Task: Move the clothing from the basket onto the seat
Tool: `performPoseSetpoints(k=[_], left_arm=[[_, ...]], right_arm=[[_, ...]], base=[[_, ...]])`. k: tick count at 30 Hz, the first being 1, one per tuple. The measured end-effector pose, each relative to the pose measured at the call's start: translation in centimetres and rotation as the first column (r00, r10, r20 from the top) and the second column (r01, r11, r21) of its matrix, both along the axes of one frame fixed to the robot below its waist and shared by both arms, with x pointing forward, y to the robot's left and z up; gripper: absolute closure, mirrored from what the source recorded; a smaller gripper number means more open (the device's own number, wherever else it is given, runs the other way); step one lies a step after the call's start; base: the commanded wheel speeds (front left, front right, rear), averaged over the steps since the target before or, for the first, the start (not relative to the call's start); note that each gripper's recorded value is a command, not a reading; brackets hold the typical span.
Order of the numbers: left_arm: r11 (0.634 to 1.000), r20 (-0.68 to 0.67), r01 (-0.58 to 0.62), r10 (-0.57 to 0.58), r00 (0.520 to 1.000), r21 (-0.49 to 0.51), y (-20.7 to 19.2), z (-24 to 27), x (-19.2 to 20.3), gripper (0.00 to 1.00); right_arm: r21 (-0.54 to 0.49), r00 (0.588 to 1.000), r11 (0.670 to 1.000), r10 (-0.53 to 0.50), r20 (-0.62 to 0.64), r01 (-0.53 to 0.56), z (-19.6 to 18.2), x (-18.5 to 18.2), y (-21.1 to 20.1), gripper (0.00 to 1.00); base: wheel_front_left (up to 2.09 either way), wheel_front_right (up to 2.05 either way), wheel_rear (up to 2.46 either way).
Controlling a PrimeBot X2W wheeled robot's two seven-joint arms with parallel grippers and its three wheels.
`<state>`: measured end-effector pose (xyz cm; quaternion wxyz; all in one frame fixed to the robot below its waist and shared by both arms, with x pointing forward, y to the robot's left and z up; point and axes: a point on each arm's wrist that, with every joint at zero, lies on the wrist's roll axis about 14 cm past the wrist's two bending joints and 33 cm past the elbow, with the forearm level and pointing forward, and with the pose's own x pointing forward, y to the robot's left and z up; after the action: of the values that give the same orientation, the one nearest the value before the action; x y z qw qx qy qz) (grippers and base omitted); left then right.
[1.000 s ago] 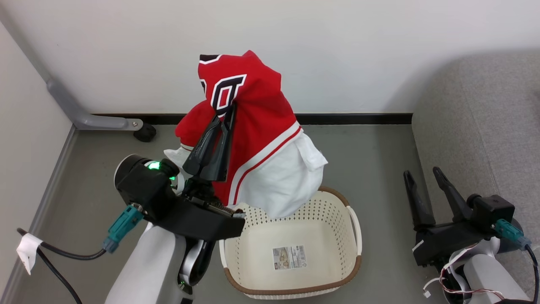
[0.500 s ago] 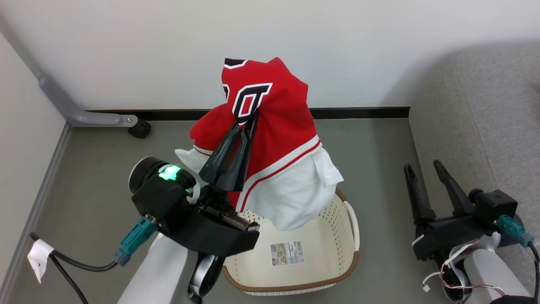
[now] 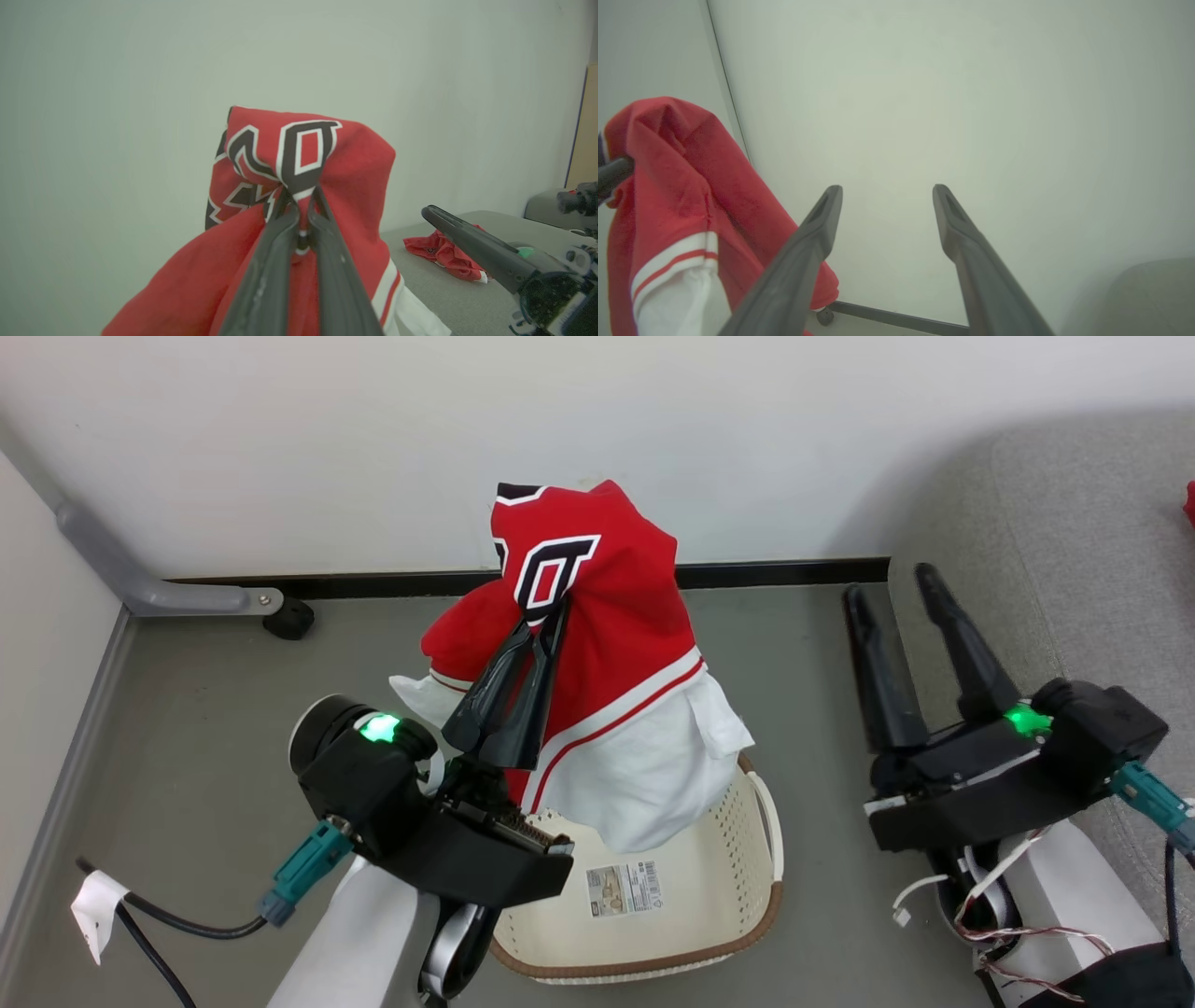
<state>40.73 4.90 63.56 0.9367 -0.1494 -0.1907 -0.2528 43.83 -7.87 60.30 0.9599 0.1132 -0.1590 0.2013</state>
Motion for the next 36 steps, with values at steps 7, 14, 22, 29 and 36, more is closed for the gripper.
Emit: performPoseSetpoints(k=[7,14,22,29,36], left_arm=[[1.0,-0.029,0.003,-0.003,1.0,0.005,-0.2,-0.9,0.4,1.0],[1.0,-0.045,0.002,-0.001,0.999,0.01,-0.2,-1.5,0.5,1.0],[1.0,-0.048,0.009,-0.008,0.999,0.01,-0.5,-1.6,0.3,1.0],[1.0,-0.047,0.014,-0.013,0.999,0.013,-0.7,-1.6,0.3,1.0],[1.0,-0.05,0.015,-0.014,0.999,0.02,-0.7,-1.7,0.4,1.0]], right_arm=[[-0.041,0.971,0.972,0.233,0.062,-0.231,1.8,-2.8,5.4,0.0],[-0.146,0.928,0.921,0.37,0.038,-0.361,0.8,-4.1,7.8,0.0],[-0.269,0.88,0.841,0.47,-0.07,-0.47,-2.0,-4.6,9.5,0.0],[-0.34,0.853,0.787,0.511,-0.109,-0.515,-2.4,-3.5,10.7,0.0],[-0.403,0.806,0.706,0.568,-0.168,-0.582,-3.5,-3.3,12.8,0.0]], base=[[0.0,0.0,0.0],[0.0,0.0,0.0],[0.0,0.0,0.0],[0.0,0.0,0.0],[0.0,0.0,0.0]])
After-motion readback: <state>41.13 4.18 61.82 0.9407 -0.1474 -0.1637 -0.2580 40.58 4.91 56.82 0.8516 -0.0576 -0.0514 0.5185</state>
